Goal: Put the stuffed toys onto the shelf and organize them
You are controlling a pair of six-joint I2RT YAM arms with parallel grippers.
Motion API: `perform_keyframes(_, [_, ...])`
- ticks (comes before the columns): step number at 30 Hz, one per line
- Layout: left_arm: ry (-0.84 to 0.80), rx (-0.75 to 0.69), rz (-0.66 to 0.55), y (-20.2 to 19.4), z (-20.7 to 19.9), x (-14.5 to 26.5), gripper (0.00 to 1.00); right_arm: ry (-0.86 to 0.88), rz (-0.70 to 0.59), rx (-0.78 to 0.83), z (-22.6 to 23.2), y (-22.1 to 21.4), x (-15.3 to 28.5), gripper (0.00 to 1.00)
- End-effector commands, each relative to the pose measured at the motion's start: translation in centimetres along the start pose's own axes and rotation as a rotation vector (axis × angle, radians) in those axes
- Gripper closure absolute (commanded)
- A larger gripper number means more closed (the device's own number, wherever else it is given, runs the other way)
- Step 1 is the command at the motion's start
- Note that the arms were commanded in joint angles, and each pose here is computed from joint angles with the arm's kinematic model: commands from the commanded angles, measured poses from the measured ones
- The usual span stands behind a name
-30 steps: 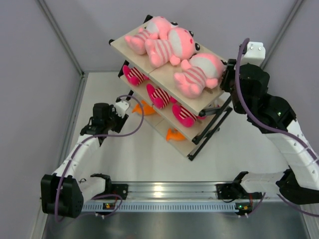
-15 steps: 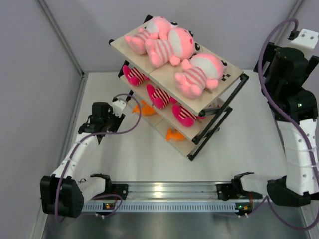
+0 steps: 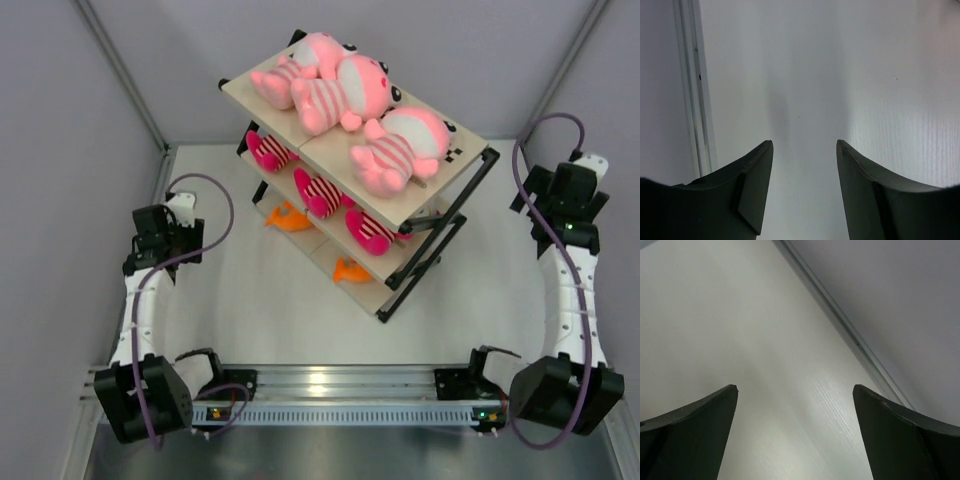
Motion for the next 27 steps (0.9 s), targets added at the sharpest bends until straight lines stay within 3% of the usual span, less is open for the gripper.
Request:
perform_keyframes(1, [-0.082,0.085,-0.029,-1.0,-0.6,0.2,0.4,0.152,-0.228,-0.133,0.9,1.2,0.8,0.01])
perform_keyframes(2, [-0.088,0.078,-0.023,-1.4,-0.8,0.1,0.39,0.133,-0.202,-0.136,0.4,-1.2,-0.1,0.01])
perform_keyframes(4, [-0.072,0.078,-0.01,-1.7,-0.7,0.0,0.38,0.13,-0.256,-0.171,0.0,-1.5,0.1,0.0])
perform_keyframes(14, [0.056,0.174,0.071,-3.0,0.4,-0.4,0.39,0.085,-0.207,-0.139,-1.7,-7.2,-1.5,0.0])
perform_keyframes(27, [0.03,0.164,0.054,-3.2,-0.1,-0.2,0.43,0.127,-0.206,-0.156,-1.3,-8.4,-1.9,0.01])
Point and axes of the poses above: each gripper's point midway between its finger pads, its own x axis back along the fingers, its own z axis along the line the jaws close on, y = z × x, the point moved 5 cm from there along x, back along the fingers, and after that the axes turned 9 degrees about -x, right-handed, at the moved point
